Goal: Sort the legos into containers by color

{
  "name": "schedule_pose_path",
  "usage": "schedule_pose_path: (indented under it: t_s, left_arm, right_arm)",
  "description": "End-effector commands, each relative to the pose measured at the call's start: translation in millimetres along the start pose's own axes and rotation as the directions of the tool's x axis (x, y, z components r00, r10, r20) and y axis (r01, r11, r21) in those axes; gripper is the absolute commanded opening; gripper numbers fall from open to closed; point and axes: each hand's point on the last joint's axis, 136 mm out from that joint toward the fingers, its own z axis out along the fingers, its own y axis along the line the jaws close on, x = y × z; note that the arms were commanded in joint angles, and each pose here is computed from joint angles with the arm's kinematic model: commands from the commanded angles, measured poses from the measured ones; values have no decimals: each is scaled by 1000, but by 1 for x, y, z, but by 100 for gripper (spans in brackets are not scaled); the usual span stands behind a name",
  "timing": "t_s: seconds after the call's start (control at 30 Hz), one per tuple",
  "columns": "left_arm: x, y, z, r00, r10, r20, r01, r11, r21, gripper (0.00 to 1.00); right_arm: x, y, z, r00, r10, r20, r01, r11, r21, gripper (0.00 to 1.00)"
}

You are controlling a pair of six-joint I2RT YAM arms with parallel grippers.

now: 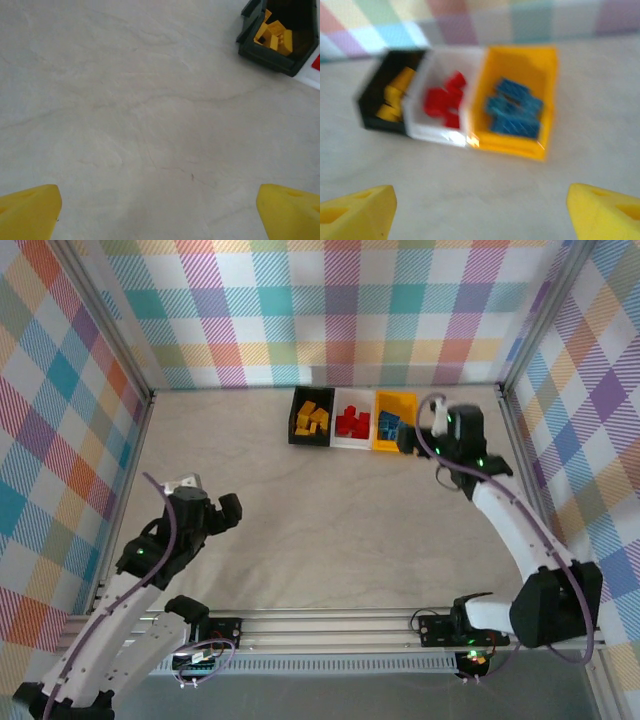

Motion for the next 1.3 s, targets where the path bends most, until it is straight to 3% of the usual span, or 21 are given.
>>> schedule_pose_path:
  t_s: [0.0,0.27,0.53,0.7,0.93,1.0,1.27]
  left_arm:
    - [-24,1,17,985,72,157,-67,997,-38,100]
    - [-31,21,49,936,211,283,-155,966,-207,100]
    - [-45,44,74,922,229,313,-149,955,-258,100]
    - [-44,43,106,921,251,297,-182,953,-241,100]
    - [-38,18,156,894,327,305,-290,943,-160,100]
    - [-38,11,166,905,326,274,-301,945,-130,100]
    - [-27,20,180,912,260,316,-251,965,-71,100]
  right_arm:
    - [32,-11,4,992,-114,55,114,993,8,91]
    - [66,-68,42,985,-133,110,117,983,143,96]
    - [73,-75,62,955,-177,240,142,977,158,95]
    - [80,-74,55,916,-199,348,154,976,154,95]
    - [79,-88,66,956,-130,263,86,981,172,99]
    - [78,-93,67,961,-109,255,66,983,169,100]
    - [79,-93,67,961,-107,255,65,984,168,100]
